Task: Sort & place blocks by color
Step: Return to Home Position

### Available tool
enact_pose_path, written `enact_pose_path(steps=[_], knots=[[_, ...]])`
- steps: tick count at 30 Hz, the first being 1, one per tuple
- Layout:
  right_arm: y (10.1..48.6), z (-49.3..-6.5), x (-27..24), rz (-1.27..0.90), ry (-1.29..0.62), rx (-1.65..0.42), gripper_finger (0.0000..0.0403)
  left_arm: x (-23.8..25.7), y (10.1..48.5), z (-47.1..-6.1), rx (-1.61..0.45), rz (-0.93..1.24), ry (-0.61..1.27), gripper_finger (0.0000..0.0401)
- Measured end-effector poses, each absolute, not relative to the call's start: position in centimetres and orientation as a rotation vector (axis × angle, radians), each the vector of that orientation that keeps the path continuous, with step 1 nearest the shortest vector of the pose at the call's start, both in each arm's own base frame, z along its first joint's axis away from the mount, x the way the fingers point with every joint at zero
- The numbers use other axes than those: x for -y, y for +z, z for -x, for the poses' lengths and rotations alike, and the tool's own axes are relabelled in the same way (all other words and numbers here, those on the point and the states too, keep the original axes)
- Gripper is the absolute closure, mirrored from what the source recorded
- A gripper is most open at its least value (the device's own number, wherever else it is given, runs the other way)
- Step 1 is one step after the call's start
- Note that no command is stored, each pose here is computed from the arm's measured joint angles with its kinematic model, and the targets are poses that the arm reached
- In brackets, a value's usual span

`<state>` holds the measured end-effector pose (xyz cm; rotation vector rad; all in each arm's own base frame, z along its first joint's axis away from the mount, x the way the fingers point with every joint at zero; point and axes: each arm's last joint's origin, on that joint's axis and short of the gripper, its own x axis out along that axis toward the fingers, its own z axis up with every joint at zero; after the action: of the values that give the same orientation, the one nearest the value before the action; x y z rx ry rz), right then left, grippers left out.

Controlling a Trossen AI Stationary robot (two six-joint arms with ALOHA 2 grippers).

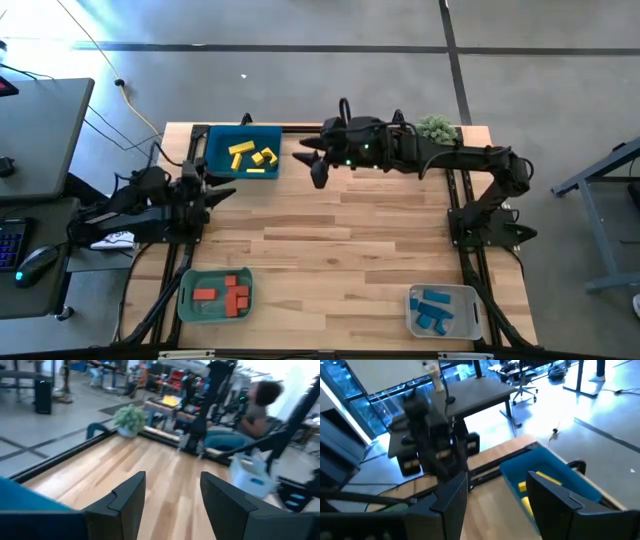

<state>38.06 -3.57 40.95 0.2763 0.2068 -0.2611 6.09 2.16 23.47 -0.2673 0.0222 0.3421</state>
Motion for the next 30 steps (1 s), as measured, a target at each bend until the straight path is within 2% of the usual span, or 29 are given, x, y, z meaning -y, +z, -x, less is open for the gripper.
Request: enact_pose_path(steps=[10, 18, 30], knots=[[42.7, -37.3, 6.0, -0.291, -0.325, -0.182, 0.0214, -3.0, 19.4, -7.9, -0.038, 0.303, 0.404, 0.0224], [42.8, -35.7, 7.4, -0.3, -0.396, -0.369, 0.0214, -3.3, 17.1, -8.7, -0.035, 0.323, 0.403, 0.0224], [42.2, -33.7, 8.5, -0.162, -0.449, -0.591, 0.0214, -3.3, 17.1, -9.0, 0.036, 0.315, 0.355, 0.0224]])
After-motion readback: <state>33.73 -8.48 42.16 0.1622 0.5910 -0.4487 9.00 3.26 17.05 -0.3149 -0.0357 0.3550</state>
